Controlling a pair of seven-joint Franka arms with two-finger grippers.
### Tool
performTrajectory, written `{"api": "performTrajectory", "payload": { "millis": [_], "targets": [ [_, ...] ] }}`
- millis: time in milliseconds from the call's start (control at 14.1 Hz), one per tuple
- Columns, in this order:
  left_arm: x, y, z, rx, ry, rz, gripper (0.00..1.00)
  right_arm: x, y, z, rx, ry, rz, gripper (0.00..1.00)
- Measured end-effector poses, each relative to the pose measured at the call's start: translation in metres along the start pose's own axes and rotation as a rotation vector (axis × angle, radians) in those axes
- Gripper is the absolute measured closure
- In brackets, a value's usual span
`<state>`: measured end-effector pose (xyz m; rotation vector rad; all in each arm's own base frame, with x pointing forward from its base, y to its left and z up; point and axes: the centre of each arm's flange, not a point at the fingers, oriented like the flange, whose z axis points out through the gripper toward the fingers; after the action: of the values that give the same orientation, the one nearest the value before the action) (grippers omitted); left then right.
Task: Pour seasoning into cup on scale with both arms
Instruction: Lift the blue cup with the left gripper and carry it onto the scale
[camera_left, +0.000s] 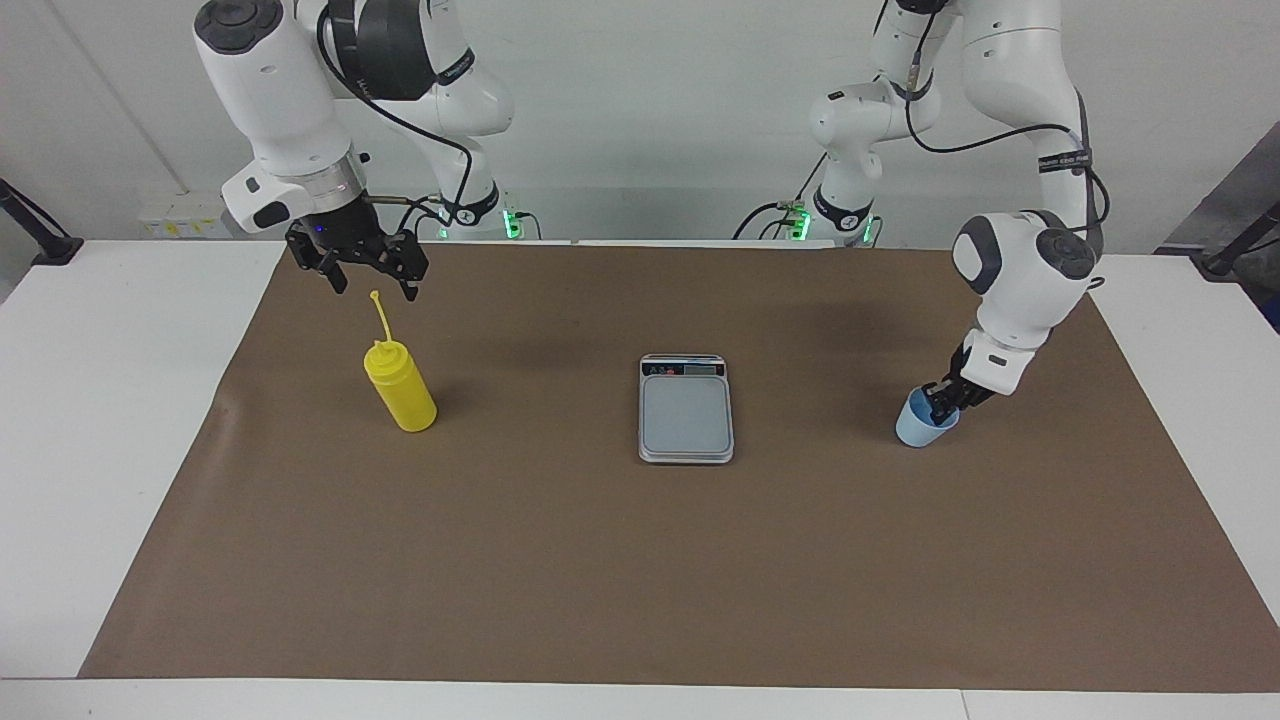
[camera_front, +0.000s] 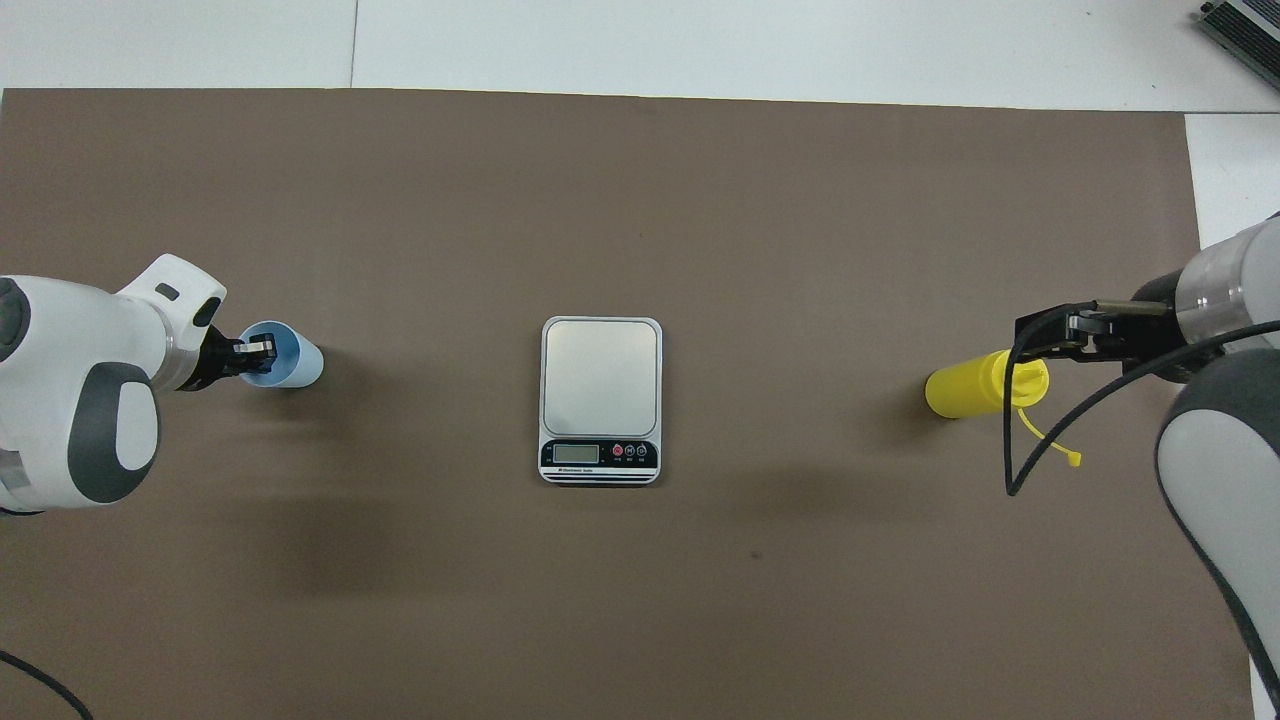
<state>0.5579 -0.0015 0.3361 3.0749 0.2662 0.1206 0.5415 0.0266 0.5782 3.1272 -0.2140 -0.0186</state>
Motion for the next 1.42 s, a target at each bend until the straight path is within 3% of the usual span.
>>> {"api": "performTrajectory", "payload": {
  "millis": [213,355,639,1137,1421],
  "targets": [
    [0.011,0.004,-0.017,-0.004,0.016,0.004,0.96,0.000,0.000,0.000,0.000,0.000,0.000,0.00],
    [0.024,0.016,-0.045,-0.004,-0.008,0.022,0.96,0.000,0.000,0.000,0.000,0.000,0.000,0.00],
    [0.032,0.082,-0.106,-0.010,-0.035,0.063,0.96,0.000,0.000,0.000,0.000,0.000,0.000,0.00],
    [-0.030,0.239,-0.108,-0.045,-0.019,0.031,0.96,0.000,0.000,0.000,0.000,0.000,0.000,0.00],
    [-0.069,0.317,-0.078,-0.046,-0.016,0.015,0.96,0.000,0.000,0.000,0.000,0.000,0.000,0.00]
  ]
}}
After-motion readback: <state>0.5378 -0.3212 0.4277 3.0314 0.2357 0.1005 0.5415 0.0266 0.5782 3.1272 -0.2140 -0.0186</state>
